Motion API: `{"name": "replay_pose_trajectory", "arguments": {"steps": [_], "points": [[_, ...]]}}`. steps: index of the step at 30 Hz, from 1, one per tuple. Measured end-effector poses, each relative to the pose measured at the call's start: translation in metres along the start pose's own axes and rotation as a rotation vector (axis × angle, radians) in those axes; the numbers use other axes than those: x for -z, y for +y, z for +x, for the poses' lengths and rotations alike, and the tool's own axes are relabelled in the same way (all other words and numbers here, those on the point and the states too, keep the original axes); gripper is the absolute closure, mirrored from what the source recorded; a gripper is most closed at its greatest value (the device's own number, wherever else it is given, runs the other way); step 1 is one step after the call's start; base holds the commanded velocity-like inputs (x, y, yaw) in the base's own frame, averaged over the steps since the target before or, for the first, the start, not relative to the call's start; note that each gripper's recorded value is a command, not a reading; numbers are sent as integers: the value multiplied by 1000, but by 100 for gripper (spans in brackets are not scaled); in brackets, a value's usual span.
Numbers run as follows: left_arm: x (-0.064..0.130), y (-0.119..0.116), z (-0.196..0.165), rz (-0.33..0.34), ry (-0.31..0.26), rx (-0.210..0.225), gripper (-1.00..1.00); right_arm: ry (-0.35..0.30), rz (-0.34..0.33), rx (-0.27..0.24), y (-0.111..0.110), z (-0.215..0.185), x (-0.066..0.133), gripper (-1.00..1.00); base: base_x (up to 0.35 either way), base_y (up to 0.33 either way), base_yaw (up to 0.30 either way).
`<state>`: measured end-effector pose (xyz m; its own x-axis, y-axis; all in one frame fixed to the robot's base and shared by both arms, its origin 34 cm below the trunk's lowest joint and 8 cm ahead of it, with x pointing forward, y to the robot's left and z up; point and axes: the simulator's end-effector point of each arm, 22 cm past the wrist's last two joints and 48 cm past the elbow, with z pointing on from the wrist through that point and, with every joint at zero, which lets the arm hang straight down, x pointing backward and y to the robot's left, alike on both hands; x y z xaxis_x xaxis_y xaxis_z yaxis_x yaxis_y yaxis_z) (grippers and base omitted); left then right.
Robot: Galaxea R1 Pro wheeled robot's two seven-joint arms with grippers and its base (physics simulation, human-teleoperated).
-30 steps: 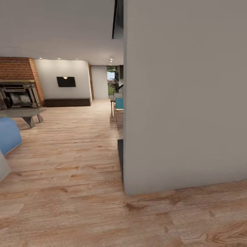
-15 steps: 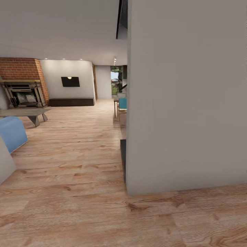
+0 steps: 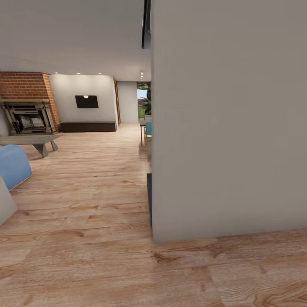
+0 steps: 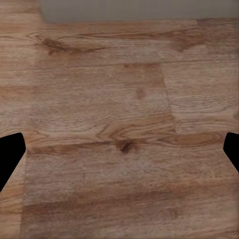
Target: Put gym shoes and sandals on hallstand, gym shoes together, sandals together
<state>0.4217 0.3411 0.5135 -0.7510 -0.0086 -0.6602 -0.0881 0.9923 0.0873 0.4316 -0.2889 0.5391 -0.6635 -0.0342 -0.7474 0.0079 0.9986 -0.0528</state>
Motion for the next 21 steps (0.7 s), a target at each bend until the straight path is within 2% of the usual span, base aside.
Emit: {"name": "replay_pose_trajectory", "arguments": {"steps": [14,21], "points": [[0,0,0,0,0,0,-100,0,0,0,0,0,0,-100,0,-9,0],[0,0,0,0,0,-1,-100,1,0,0,0,0,0,-100,0,-142,0]]}}
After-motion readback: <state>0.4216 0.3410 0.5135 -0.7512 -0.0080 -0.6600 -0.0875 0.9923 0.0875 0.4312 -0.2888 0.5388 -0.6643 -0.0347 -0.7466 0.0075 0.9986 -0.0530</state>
